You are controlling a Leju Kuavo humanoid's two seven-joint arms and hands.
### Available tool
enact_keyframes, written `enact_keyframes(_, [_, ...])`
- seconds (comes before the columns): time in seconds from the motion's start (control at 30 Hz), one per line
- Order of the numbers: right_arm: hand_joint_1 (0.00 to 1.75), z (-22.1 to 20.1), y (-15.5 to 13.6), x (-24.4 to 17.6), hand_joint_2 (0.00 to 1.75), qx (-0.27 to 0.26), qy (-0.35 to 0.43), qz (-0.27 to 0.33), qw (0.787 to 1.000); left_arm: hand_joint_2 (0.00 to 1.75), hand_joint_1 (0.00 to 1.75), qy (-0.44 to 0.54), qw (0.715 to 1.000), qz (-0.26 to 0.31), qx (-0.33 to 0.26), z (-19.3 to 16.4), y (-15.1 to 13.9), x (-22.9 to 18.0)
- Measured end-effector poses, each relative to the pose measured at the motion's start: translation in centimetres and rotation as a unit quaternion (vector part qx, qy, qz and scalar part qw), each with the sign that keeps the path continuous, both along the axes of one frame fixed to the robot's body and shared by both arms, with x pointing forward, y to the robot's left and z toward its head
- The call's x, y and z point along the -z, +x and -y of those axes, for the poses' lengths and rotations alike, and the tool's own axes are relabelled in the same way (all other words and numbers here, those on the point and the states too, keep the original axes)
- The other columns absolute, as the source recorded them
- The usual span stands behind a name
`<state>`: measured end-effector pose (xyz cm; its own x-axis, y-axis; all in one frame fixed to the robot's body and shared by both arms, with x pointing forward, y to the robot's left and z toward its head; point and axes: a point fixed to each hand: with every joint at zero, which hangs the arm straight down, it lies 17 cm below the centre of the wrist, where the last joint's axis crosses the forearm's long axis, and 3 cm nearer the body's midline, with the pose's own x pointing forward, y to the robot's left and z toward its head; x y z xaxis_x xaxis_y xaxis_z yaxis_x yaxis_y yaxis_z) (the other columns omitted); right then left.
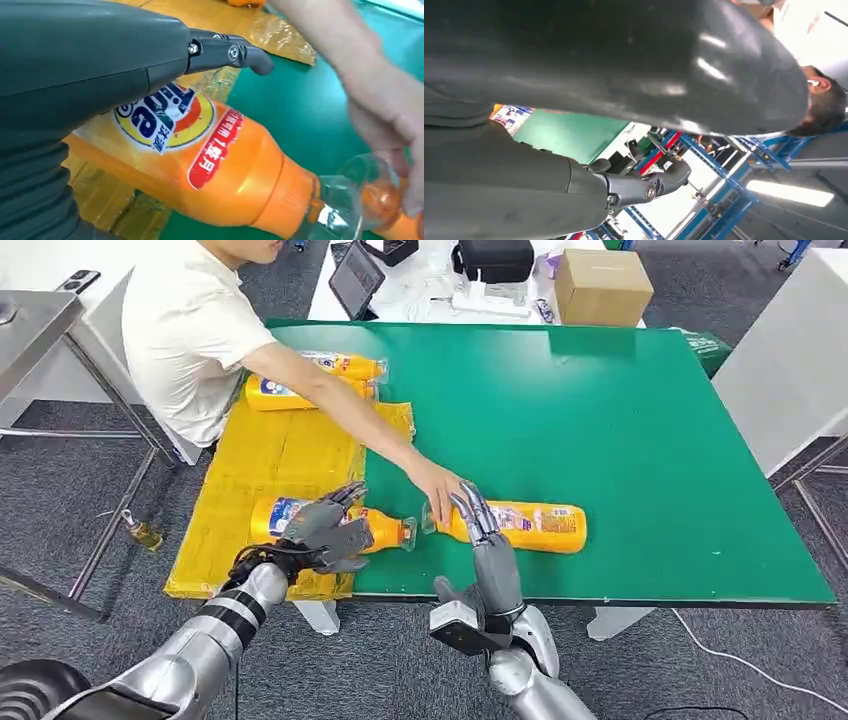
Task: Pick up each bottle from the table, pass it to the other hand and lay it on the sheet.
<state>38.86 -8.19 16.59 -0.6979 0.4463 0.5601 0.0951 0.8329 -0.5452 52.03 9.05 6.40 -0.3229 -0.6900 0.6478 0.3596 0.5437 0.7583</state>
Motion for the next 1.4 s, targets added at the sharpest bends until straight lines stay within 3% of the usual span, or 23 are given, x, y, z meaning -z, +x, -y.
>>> enact_keyframes(0.13, [0.00, 0.0, -0.2, 0.3, 0.00, 0.006, -0.028, 0.016, 0.999, 0.00, 0.00, -0.075, 0.994, 0.072, -0.030, -0.1, -0.4, -3.6])
enact_keyframes(0.17, [0.00, -0.1, -0.3, 0.5, 0.00, 0.006, -0.046, 0.023, 0.999, 1.75, 0.00, -0.103, 0.987, 0.115, -0.054, -0.6, -0.4, -5.6])
enact_keyframes(0.27, [0.00, 0.3, -0.2, 1.2, 0.00, 0.019, -0.090, 0.037, 0.995, 1.75, 0.00, -0.164, 0.951, 0.231, -0.123, -2.4, -1.9, -11.3])
enact_keyframes(0.4, [0.00, 2.3, 1.0, 2.2, 0.00, 0.059, -0.121, 0.026, 0.991, 1.75, 0.00, -0.210, 0.912, 0.312, -0.162, -3.4, -5.5, -15.4])
enact_keyframes(0.57, [0.00, 2.5, 1.2, 2.3, 0.00, 0.063, -0.122, 0.025, 0.990, 1.75, 0.00, -0.214, 0.910, 0.316, -0.163, -3.4, -5.7, -15.7])
enact_keyframes(0.67, [0.00, 4.9, 2.4, 3.1, 0.00, 0.103, -0.141, 0.008, 0.985, 1.75, 0.00, -0.246, 0.895, 0.331, -0.169, -3.7, -8.2, -16.9])
enact_keyframes(0.73, [0.00, 8.0, 4.0, 5.7, 0.00, 0.154, -0.184, -0.038, 0.970, 1.75, 0.00, -0.283, 0.886, 0.328, -0.166, -3.7, -10.7, -17.4])
enact_keyframes(0.87, [0.00, 10.9, 5.3, 8.1, 0.00, 0.182, -0.249, -0.060, 0.949, 1.75, 0.00, -0.315, 0.880, 0.315, -0.163, -3.3, -11.9, -17.8])
enact_keyframes(1.1, [0.00, 14.7, 8.1, 9.0, 0.00, 0.207, -0.313, -0.062, 0.925, 1.75, 0.00, -0.332, 0.880, 0.307, -0.148, -2.0, -12.7, -18.0])
enact_keyframes(1.4, [0.00, 17.4, 10.6, 12.1, 0.00, 0.213, -0.370, -0.125, 0.895, 1.75, 0.00, -0.354, 0.881, 0.288, -0.126, -0.7, -13.1, -18.1])
